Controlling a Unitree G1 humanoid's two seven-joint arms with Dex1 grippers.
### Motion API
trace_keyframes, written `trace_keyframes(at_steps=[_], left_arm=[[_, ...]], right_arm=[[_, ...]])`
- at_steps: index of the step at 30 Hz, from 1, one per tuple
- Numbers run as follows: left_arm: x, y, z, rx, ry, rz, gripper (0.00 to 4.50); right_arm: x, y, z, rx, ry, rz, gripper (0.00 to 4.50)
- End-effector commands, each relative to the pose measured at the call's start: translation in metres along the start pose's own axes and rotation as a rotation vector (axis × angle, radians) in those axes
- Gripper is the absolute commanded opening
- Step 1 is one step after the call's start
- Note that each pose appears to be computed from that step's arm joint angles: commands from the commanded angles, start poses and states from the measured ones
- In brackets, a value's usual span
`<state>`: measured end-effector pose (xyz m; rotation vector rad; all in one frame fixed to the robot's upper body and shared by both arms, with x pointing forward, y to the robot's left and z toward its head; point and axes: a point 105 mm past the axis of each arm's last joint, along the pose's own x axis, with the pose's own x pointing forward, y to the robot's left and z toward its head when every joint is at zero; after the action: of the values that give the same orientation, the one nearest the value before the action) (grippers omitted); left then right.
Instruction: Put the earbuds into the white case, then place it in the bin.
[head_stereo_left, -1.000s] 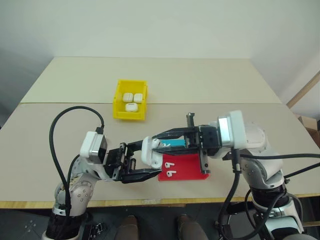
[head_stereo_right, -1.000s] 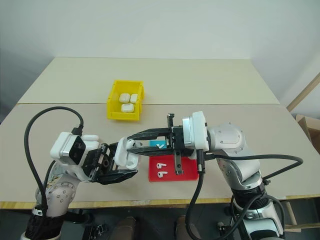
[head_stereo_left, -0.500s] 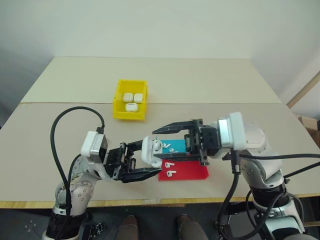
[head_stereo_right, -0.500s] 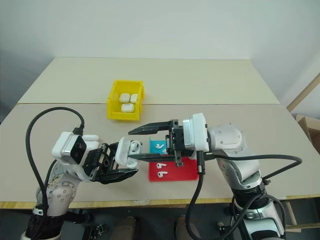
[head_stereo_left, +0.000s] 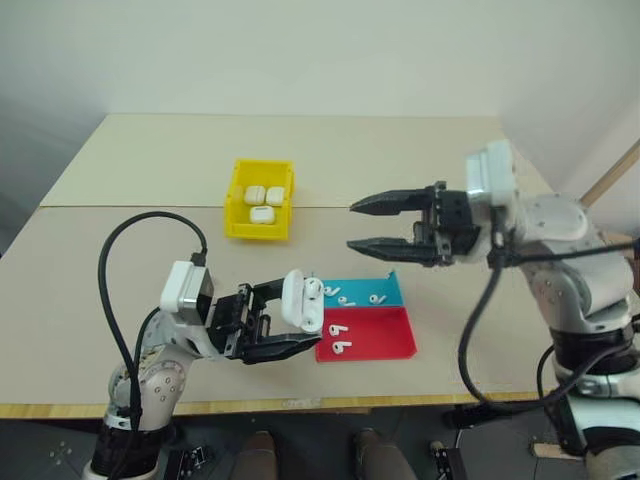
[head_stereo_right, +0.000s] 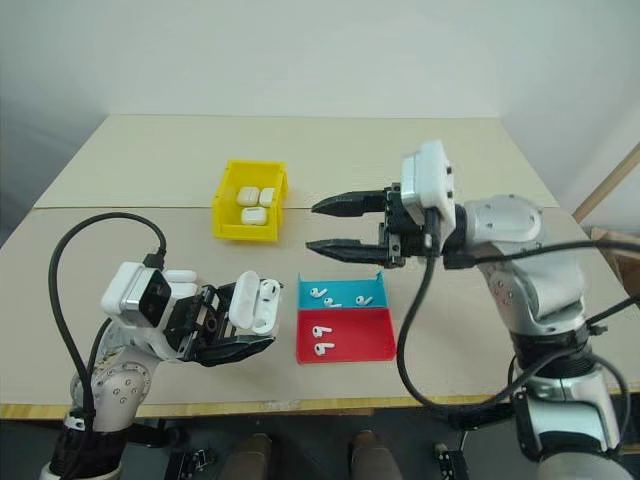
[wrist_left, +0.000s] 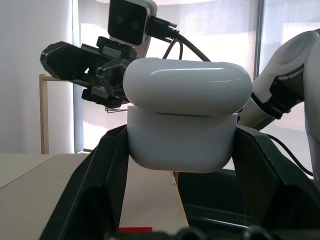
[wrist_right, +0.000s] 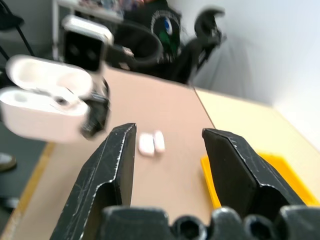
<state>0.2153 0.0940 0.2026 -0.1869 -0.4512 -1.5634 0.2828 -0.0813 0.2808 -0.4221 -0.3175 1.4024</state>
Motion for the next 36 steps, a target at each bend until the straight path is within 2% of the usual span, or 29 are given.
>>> trace_keyframes(at_steps=[1, 6, 10, 16, 23, 29, 36], left_arm=[[0.001, -0.007, 0.006, 0.051, 0.0, 0.005, 2.8], [-0.019, -0.009, 0.007, 0.064, 0.057, 0.079, 2.8], [-0.037, -0.01, 0.009, 0.069, 0.121, 0.111, 2.8], [-0.065, -0.016, 0.014, 0.05, 0.212, 0.153, 2.8], [-0.087, -0.029, 0.011, 0.041, 0.322, 0.177, 2.8], [-0.085, -0.036, 0.007, 0.045, 0.325, 0.181, 2.8], [-0.081, -0.037, 0.005, 0.044, 0.313, 0.178, 2.8]], right_arm=[[0.001, -0.009, -0.015, 0.04, 0.13, -0.006, 2.59], [0.002, 0.004, -0.05, 0.048, 0.359, 0.053, 2.59], [0.005, 0.012, -0.07, 0.01, 0.48, 0.113, 2.59], [0.009, 0.008, -0.093, -0.137, 0.71, 0.225, 2.59], [0.028, -0.001, -0.099, -0.153, 0.817, 0.292, 2.59], [0.038, 0.002, -0.107, -0.231, 0.873, 0.38, 2.59], [0.055, 0.002, -0.114, -0.374, 0.86, 0.439, 2.59]])
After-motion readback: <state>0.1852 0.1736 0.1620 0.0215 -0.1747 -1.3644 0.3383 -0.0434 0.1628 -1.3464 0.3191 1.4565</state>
